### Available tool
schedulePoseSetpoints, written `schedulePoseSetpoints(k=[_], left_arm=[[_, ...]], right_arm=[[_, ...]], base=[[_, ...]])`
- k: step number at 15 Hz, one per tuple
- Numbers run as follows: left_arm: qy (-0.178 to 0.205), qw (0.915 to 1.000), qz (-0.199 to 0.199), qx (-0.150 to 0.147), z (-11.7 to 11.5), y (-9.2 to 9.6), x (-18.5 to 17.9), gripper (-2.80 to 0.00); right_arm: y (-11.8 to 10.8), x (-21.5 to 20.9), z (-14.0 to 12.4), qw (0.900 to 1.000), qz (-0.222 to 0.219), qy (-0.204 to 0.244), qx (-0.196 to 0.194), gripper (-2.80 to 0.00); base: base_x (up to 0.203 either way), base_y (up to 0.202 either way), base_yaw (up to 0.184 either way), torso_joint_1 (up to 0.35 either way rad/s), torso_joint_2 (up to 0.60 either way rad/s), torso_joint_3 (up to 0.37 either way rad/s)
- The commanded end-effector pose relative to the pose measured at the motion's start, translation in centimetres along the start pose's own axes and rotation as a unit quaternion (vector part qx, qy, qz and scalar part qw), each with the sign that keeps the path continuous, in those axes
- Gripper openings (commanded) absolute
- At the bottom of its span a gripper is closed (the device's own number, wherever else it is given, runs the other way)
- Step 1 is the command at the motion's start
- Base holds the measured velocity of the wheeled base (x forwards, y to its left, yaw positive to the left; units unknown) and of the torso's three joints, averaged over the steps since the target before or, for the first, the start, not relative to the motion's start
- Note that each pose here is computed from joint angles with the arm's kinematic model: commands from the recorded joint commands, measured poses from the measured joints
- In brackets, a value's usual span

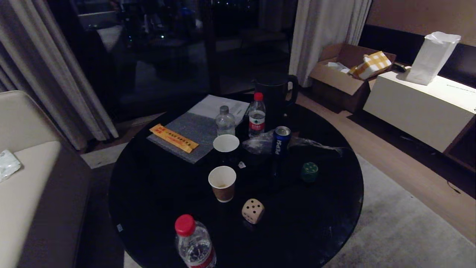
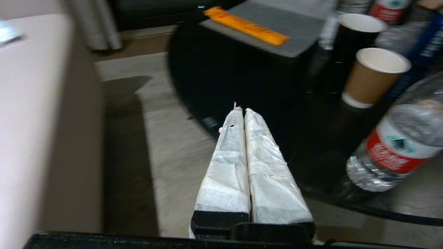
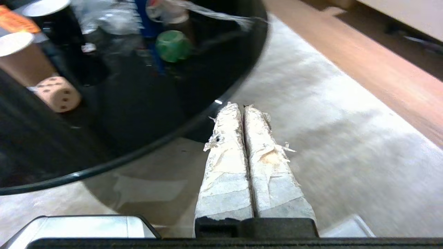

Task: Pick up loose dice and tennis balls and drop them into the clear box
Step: Pick up toys out of the box

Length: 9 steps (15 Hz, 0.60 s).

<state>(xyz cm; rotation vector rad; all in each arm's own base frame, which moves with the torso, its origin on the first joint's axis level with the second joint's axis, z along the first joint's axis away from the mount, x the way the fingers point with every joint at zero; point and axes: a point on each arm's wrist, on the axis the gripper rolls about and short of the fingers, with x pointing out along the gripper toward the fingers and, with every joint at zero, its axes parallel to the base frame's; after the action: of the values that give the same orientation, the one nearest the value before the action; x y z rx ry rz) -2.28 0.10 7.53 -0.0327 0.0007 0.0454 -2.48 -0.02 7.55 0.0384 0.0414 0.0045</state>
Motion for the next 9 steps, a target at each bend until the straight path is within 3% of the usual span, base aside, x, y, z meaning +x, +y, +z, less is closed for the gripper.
schedulePoseSetpoints(k=[1, 5, 7, 9], left_arm=[[0.002, 1.0000, 0.000, -0.001, 0.0, 0.0, 0.0, -2.80], [0.001, 1.0000, 0.001, -0.002, 0.0, 0.0, 0.0, -2.80], [0.001, 1.0000, 0.001, -0.002, 0.0, 0.0, 0.0, -2.80], [0.001, 1.0000, 0.000, -0.002, 0.0, 0.0, 0.0, -2.80]], right_arm=[[0.0, 0.0, 0.0, 1.000, 0.001, 0.001, 0.000, -2.80], [0.0, -0.1, 0.1, 1.000, -0.007, 0.009, -0.001, -2.80], [0.0, -0.3, 1.7, 1.000, -0.005, 0.016, 0.001, -2.80], [0.2, 0.4, 4.5, 0.998, -0.004, 0.061, 0.009, -2.80]], base=[[0.000, 0.000, 0.000, 0.000, 0.00, 0.000], [0.000, 0.000, 0.000, 0.000, 0.00, 0.000], [0.000, 0.000, 0.000, 0.000, 0.00, 0.000], [0.000, 0.000, 0.000, 0.000, 0.00, 0.000]])
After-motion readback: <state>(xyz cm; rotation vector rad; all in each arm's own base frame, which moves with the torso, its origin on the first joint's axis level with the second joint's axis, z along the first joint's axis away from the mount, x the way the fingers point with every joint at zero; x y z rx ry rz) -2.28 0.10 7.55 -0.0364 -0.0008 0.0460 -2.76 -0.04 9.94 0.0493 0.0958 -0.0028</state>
